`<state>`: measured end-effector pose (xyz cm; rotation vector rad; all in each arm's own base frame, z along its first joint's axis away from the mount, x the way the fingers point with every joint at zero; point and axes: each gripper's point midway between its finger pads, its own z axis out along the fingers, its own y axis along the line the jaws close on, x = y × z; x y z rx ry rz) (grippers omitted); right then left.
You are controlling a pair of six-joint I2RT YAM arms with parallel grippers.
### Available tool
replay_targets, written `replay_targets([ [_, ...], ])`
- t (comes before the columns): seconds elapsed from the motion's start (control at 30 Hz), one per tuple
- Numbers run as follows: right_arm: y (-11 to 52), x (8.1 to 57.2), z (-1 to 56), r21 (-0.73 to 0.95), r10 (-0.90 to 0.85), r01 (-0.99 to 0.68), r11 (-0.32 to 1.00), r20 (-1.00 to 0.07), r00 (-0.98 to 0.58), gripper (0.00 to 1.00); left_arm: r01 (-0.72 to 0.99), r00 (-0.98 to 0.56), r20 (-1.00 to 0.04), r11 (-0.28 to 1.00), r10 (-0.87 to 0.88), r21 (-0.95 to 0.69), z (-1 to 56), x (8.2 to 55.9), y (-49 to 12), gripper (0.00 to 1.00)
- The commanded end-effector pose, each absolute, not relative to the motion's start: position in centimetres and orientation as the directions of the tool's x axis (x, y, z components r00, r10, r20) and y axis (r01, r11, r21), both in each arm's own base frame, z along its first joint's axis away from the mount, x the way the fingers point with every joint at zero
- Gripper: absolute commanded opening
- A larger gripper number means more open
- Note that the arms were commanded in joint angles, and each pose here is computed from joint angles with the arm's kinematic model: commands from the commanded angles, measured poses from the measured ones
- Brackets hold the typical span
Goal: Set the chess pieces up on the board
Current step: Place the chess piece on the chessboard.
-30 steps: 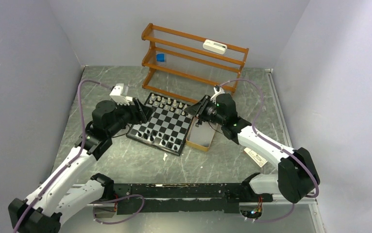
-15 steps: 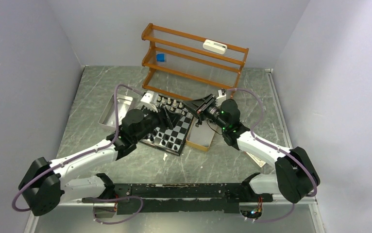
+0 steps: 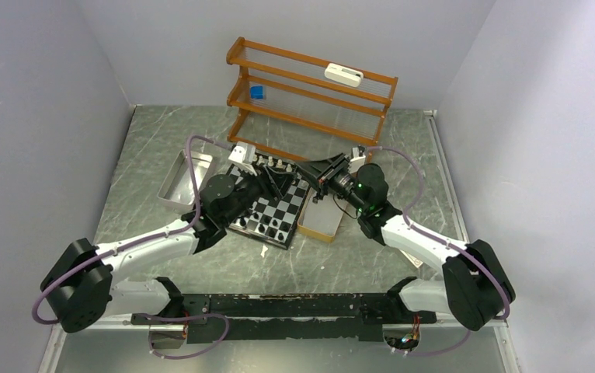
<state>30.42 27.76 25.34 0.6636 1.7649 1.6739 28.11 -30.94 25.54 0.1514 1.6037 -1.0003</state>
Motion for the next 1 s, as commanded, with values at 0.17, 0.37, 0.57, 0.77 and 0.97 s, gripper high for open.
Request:
replay_targets([
  [0.17, 27.1, 30.2, 26.5, 0.997, 0.744, -0.078, 0.018, -0.066, -0.665, 0.2, 0.63, -0.253, -0.841, 0.578, -0.478, -0.519, 28.9, 28.5, -32.3, 0.51],
  [0.37, 27.0, 30.1, 26.5, 0.997, 0.746, -0.076, 0.008, -0.057, -0.664, 0.2, 0.625, -0.276, -0.843, 0.581, -0.462, -0.522, 28.3, 28.8, -33.2, 0.48],
  [0.57, 26.9, 30.1, 26.3, 0.997, 0.75, -0.073, 0.008, -0.055, -0.66, 0.2, 0.623, -0.276, -0.844, 0.583, -0.46, -0.522, 28.0, 28.7, -33.3, 0.45],
  [0.77, 26.9, 30.2, 26.2, 0.997, 0.751, -0.071, 0.006, -0.052, -0.658, 0.2, 0.613, -0.276, -0.846, 0.594, -0.456, -0.52, 27.6, 28.8, -33.2, 0.41],
  [0.97, 26.8, 30.2, 26.3, 0.997, 0.754, -0.073, 0.003, -0.05, -0.655, 0.2, 0.618, -0.282, -0.846, 0.589, -0.452, -0.521, 27.3, 28.7, -33.4, 0.34],
])
